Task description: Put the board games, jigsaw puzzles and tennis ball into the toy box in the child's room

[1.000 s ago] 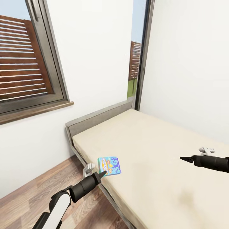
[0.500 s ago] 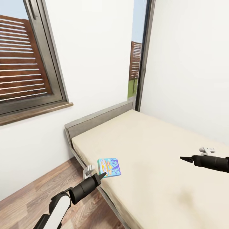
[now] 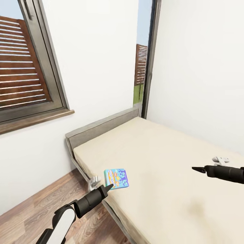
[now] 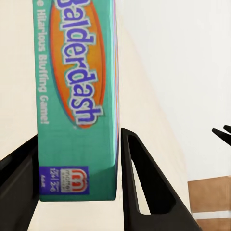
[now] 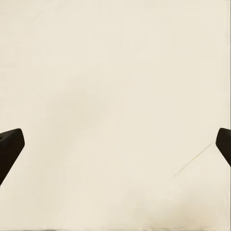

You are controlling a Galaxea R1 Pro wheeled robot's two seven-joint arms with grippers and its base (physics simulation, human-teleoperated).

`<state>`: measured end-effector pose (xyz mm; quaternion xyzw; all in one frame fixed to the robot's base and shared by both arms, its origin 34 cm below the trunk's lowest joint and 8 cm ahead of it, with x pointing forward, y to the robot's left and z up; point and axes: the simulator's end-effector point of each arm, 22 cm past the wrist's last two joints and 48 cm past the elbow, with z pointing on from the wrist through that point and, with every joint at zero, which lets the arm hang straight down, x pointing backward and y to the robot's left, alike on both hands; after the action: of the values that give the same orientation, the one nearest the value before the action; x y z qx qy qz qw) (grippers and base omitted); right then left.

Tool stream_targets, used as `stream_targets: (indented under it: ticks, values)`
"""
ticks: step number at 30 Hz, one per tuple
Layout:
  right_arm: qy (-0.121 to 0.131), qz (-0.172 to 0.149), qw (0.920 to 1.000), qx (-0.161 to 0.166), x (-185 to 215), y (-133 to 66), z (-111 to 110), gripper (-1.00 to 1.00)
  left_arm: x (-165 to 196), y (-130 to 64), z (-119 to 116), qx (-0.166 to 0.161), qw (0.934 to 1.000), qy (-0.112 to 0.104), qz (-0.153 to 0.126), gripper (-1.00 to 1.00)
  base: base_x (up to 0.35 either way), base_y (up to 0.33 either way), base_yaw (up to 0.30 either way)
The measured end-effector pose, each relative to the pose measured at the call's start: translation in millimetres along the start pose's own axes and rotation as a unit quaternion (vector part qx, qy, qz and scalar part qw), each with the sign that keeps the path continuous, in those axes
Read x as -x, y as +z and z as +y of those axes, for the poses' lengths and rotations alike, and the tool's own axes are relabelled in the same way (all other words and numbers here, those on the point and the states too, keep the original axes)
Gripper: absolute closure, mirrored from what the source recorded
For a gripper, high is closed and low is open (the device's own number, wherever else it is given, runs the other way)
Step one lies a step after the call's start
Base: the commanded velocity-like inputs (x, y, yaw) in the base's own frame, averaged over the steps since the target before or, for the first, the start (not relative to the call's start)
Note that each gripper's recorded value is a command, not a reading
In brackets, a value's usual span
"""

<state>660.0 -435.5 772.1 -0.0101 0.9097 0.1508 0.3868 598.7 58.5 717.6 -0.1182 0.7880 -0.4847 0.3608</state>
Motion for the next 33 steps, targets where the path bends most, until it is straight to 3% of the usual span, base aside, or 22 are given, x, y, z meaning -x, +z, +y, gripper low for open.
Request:
stream_targets:
  ticks: [33]
  values:
    - [0.0,0.0,1.0,-0.001,0.4,-0.5,-0.6,-1.0,0.6,0.1,-2.2,-0.004,1.0,-0.005,0.0,1.0,0.001,0.0,-0.269]
